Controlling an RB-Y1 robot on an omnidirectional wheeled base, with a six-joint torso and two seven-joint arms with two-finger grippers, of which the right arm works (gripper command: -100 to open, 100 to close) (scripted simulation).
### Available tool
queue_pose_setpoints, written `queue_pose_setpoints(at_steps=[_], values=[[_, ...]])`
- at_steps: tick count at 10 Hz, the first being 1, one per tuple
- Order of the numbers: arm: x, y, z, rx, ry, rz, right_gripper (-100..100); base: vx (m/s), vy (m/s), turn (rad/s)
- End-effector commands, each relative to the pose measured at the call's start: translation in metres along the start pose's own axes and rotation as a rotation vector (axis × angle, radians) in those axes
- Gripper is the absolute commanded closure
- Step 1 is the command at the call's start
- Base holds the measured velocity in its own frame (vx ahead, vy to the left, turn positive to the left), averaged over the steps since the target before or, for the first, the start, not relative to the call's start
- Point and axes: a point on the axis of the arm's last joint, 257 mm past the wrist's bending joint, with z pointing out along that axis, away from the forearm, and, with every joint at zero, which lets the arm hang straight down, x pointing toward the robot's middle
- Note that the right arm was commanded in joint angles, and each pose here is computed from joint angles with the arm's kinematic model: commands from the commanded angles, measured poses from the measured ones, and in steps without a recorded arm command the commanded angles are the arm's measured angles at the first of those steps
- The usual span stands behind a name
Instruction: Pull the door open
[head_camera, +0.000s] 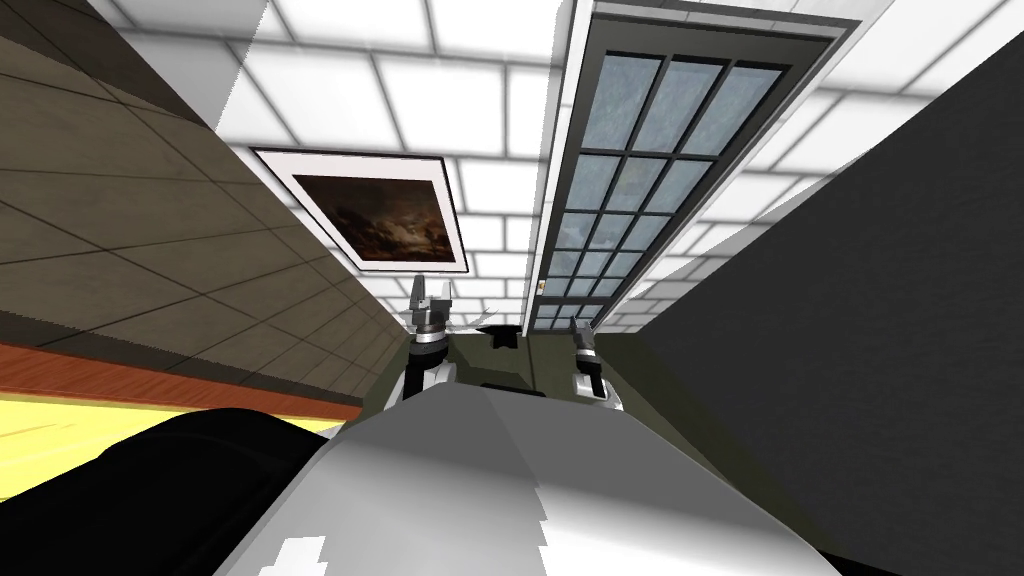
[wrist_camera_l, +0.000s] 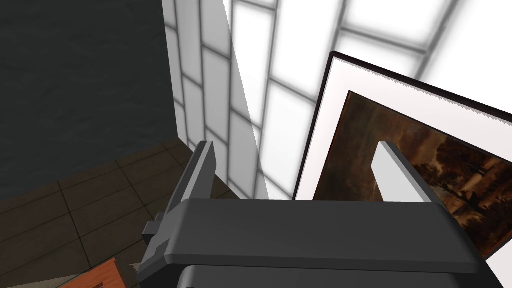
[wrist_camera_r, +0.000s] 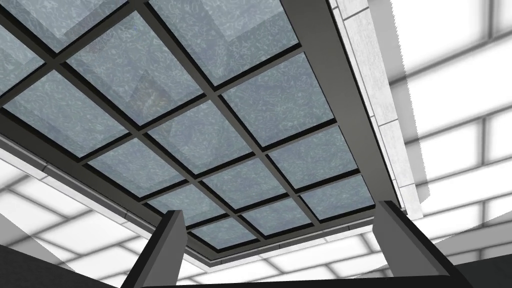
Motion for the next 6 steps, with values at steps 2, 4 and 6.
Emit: queue_pose_setpoints(at_steps=[2, 4, 6], values=[[0.010, -0.008, -0.0008, 0.015, 0.020, -0.043, -100, 0.080, -0.003, 0.085], [0.017, -0.016, 0.0001, 0.026, 0.035, -0.098, -100, 0.063, 0.010, 0.085], [0.027, -0.023, -0.0041, 0.041, 0.058, -0.123, -100, 0.070, 0.004, 0.054]])
